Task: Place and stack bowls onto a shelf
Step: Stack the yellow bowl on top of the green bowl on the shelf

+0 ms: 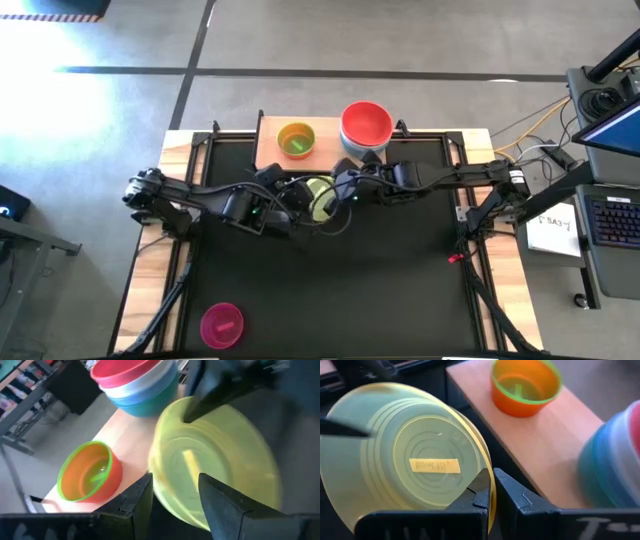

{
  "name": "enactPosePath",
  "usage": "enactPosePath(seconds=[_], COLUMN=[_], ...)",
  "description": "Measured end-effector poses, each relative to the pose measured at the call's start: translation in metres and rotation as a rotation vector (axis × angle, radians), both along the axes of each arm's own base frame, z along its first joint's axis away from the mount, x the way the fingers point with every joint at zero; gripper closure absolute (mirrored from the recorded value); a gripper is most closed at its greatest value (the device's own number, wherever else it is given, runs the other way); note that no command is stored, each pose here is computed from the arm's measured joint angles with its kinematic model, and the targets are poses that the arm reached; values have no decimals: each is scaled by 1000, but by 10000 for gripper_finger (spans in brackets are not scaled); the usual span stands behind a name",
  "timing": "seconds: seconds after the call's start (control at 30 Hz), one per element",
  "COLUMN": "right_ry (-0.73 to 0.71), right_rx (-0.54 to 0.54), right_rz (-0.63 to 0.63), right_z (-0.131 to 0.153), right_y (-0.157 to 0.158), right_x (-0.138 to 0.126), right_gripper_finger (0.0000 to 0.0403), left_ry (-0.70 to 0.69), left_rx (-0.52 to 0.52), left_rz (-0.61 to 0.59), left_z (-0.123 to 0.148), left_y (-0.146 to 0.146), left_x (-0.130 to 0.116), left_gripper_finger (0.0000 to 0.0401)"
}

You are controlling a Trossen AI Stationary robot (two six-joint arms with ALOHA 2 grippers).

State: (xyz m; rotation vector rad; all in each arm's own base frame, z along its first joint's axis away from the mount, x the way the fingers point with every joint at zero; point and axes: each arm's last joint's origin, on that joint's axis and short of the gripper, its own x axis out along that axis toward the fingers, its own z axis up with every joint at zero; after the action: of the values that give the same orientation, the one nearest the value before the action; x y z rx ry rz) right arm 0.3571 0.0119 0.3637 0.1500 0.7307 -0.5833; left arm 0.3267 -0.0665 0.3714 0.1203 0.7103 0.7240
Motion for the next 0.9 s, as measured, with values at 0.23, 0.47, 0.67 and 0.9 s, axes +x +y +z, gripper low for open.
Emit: enactPosePath(seconds=[0.23, 0.47, 0.67, 0.9], right_ry=[8, 21, 11, 11], right_rx=[10, -19, 9, 75], right_rz=[77, 117, 150, 224], right_z=[0, 2, 6, 6], right_y=[9, 11, 11, 14], right_x=[1, 0, -3, -3], right_gripper_finger=[394, 394, 394, 362], left_ry=[14, 51, 87, 99], left_rx=[6, -32, -29, -78], left_rz=[37, -8, -35, -63], left_z=[-2, -3, -4, -5], left_y=[11, 13, 16, 16], left_x=[3, 3, 4, 3], left_gripper_finger=[264, 342, 390, 400])
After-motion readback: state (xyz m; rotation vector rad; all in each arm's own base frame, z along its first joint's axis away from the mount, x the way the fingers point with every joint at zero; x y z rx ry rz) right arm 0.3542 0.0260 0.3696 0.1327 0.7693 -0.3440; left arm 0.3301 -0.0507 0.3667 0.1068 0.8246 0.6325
